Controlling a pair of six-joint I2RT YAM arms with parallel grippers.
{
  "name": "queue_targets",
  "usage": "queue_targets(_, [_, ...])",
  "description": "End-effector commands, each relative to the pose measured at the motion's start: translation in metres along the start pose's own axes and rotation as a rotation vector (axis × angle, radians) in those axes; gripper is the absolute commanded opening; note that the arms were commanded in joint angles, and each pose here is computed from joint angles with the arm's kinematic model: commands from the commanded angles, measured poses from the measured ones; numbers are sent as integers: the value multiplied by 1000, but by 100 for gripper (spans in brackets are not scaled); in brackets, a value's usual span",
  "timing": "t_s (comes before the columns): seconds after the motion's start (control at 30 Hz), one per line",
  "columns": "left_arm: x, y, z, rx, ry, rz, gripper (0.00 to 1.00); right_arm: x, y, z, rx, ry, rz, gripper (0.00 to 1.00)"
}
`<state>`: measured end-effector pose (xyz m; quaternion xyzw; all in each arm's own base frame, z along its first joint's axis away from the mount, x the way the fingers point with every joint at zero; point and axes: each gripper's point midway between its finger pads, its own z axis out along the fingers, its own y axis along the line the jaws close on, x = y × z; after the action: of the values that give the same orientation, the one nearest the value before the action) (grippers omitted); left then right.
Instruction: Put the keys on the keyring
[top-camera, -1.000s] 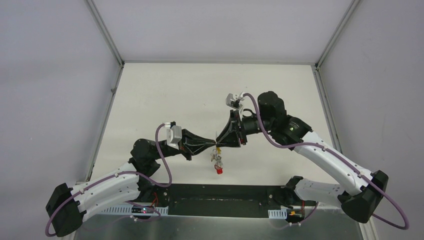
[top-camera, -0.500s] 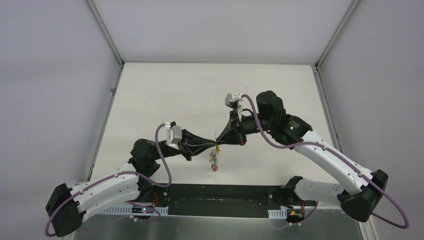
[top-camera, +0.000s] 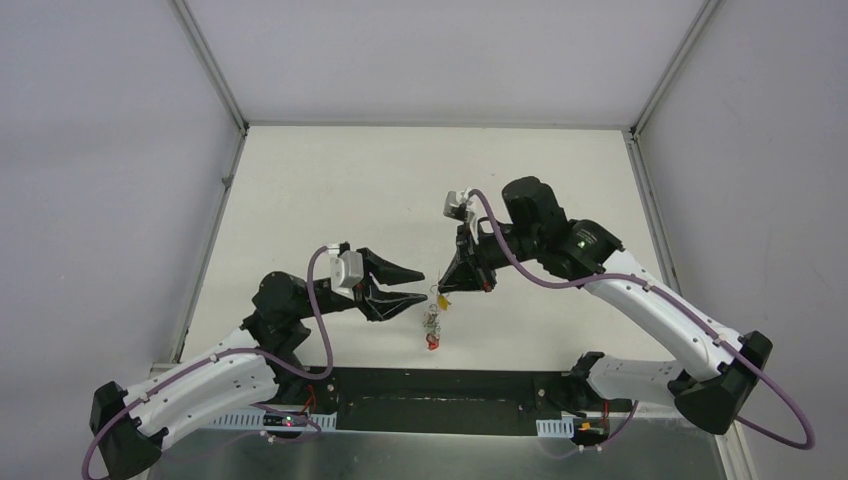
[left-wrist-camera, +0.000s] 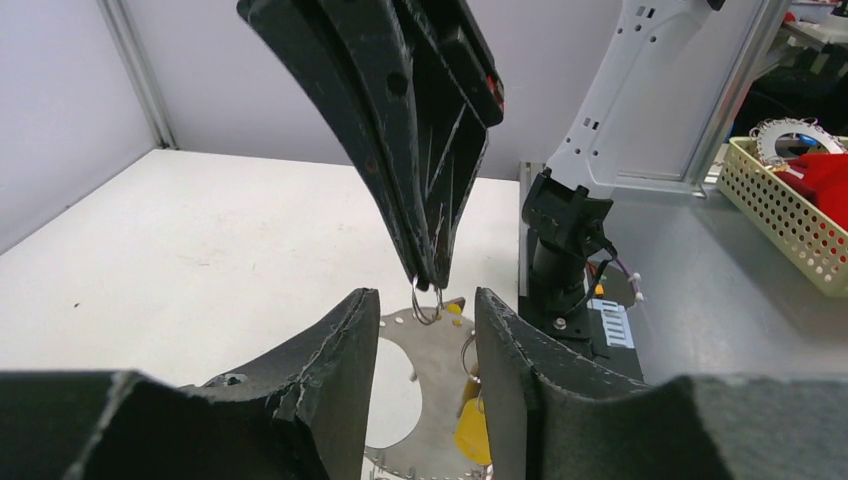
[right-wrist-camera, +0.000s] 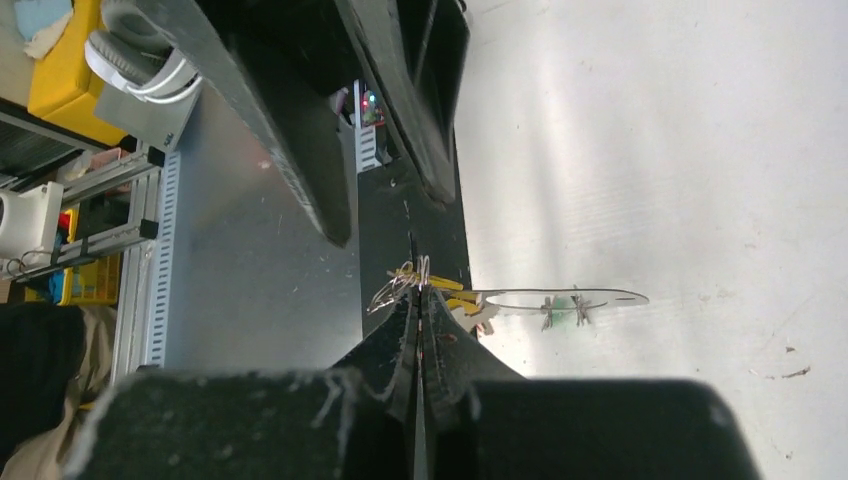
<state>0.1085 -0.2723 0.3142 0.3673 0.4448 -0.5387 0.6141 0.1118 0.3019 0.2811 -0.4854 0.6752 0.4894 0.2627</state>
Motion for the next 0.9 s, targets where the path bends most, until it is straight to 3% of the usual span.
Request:
queue_targets(0.0, [-8, -1, 3, 15, 91, 62, 42, -4, 7, -7, -21, 48, -34, 0])
queue_targets(0.43, [22, -7, 21, 142, 273, -21, 34, 13, 3, -10, -26, 203, 14, 0])
queue_targets(0.7, [29, -9, 31, 186, 268, -55, 22, 12, 3, -8, -30, 200, 12, 0])
queue_targets(0.87, [29, -9, 34, 191, 263, -63, 21, 13, 1, -7, -26, 201, 10, 0])
